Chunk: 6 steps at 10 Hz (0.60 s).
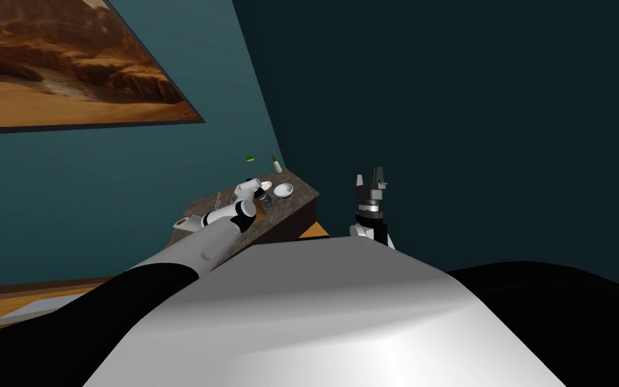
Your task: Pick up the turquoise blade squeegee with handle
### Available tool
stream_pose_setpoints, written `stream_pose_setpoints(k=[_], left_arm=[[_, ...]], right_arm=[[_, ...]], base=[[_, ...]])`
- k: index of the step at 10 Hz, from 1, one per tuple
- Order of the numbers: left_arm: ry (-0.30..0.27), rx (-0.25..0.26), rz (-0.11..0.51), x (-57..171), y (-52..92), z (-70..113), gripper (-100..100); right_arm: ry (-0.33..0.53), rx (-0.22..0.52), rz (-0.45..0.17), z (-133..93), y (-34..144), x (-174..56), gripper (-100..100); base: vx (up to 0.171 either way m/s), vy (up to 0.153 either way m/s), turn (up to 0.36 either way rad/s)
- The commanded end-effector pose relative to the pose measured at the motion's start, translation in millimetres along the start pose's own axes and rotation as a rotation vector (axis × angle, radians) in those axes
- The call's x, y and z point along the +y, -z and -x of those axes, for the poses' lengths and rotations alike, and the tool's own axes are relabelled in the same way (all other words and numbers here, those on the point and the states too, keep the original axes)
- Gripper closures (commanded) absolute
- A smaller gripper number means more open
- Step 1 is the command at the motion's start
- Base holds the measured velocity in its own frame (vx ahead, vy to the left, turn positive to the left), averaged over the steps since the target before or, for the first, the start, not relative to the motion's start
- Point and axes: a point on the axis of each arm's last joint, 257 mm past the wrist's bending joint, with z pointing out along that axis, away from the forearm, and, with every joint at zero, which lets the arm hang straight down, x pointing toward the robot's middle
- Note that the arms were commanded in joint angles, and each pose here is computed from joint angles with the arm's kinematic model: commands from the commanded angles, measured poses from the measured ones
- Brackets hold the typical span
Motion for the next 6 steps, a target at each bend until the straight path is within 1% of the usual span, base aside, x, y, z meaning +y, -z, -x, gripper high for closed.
stream_pose_setpoints(k=[1,3,4,5,6], left_arm=[[0.000,0.000,0.000,0.0,0.0,0.0,100],[0.001,0.001,0.002,0.7,-0.3,-0.1,100],[0.002,0.001,0.002,0.7,-0.4,0.0,0],[0.001,-0.002,0.010,-1.9,12.3,1.3,100],[0.001,-0.002,0.010,-1.9,12.3,1.3,100]], right_arm=[[0.000,0.000,0.000,0.0,0.0,0.0,0],[0.000,0.000,0.000,0.0,0.0,0.0,0],[0.000,0.000,0.000,0.0,0.0,0.0,0],[0.000,0.000,0.000,0.0,0.0,0.0,0],[0.000,0.000,0.000,0.0,0.0,0.0,0]], base=[[0.000,0.000,0.000],[0.000,0.000,0.000],[0.000,0.000,0.000],[0.003,-0.001,-0.012],[0.007,0.004,-0.006]])
